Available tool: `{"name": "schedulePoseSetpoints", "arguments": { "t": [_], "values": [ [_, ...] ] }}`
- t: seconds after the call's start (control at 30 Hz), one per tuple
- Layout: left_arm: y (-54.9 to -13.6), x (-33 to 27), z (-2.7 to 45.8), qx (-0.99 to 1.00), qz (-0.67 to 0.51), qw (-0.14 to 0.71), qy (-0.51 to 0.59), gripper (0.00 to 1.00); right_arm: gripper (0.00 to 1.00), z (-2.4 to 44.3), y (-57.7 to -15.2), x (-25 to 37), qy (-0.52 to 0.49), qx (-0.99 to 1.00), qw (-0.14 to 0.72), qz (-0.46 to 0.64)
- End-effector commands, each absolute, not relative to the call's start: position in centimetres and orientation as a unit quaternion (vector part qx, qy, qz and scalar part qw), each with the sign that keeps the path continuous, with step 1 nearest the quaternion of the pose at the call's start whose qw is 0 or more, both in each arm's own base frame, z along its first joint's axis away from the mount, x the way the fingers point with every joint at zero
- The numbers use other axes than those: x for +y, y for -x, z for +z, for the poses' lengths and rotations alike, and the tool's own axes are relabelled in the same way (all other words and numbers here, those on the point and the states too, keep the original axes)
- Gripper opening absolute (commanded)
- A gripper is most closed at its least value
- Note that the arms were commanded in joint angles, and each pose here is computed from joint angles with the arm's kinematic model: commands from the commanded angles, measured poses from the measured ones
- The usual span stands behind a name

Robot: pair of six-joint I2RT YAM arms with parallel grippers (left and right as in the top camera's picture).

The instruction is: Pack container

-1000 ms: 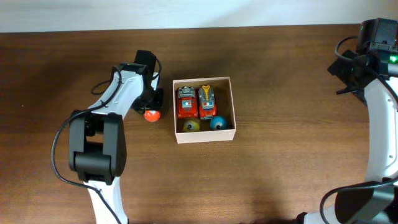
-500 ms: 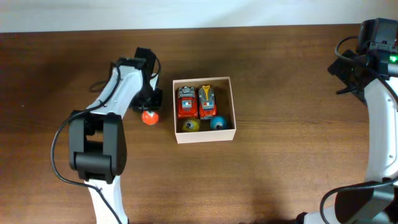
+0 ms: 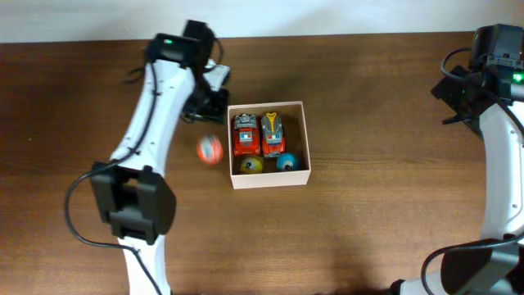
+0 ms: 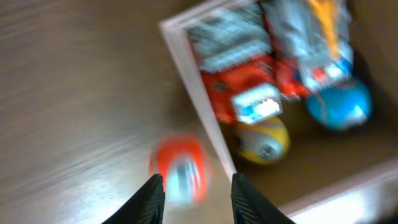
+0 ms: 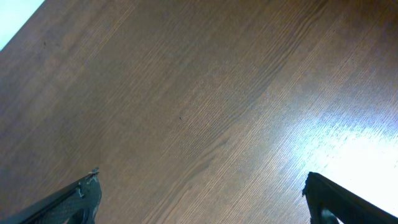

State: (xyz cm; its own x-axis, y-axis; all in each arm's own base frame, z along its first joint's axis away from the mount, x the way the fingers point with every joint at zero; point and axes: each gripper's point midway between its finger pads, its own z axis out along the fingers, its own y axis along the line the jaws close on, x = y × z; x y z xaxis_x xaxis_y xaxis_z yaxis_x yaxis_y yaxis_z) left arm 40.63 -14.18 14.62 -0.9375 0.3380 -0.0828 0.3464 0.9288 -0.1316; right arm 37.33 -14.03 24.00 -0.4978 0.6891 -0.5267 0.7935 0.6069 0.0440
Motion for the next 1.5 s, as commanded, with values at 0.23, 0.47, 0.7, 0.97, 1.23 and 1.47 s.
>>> {"name": "schedulePoseSetpoints", "arguments": {
  "t": [0.23, 0.47, 0.7, 0.97, 1.23, 1.47],
  "values": [
    [-38.0, -20.7, 15.0, 0.938, -0.048, 0.041, -0.34, 0.36, 0.99, 25.3, -37.3, -14.2, -0.437, 0.852, 0.271, -0.099],
    [-39.0, -21.1, 15.2, 0.942, -0.049, 0.062, -0.325, 0.36, 0.99, 25.3, -37.3, -14.2, -0.437, 0.852, 0.271, -0.099],
    [-40.2, -18.2, 15.7, 0.965, 0.002, 0.074, -0.251, 0.36, 0.99, 25.3, -37.3, -14.2, -0.437, 0.852, 0.271, -0.099],
    [-39.2, -13.6, 18.8, 0.987, 0.019, 0.075, -0.144, 0.39, 0.99, 25.3, -37.3, -14.2, -0.437, 0.852, 0.271, -0.098],
    [-36.6, -11.9, 21.0, 0.991, 0.027, 0.061, -0.113, 0.41, 0.99, 25.3, -37.3, -14.2, -0.437, 0.852, 0.271, -0.099],
    [-34.2, -11.6, 20.8, 0.993, 0.044, 0.033, -0.1, 0.42, 0.99, 25.3, -37.3, -14.2, -0.437, 0.852, 0.271, -0.099]
  ]
}}
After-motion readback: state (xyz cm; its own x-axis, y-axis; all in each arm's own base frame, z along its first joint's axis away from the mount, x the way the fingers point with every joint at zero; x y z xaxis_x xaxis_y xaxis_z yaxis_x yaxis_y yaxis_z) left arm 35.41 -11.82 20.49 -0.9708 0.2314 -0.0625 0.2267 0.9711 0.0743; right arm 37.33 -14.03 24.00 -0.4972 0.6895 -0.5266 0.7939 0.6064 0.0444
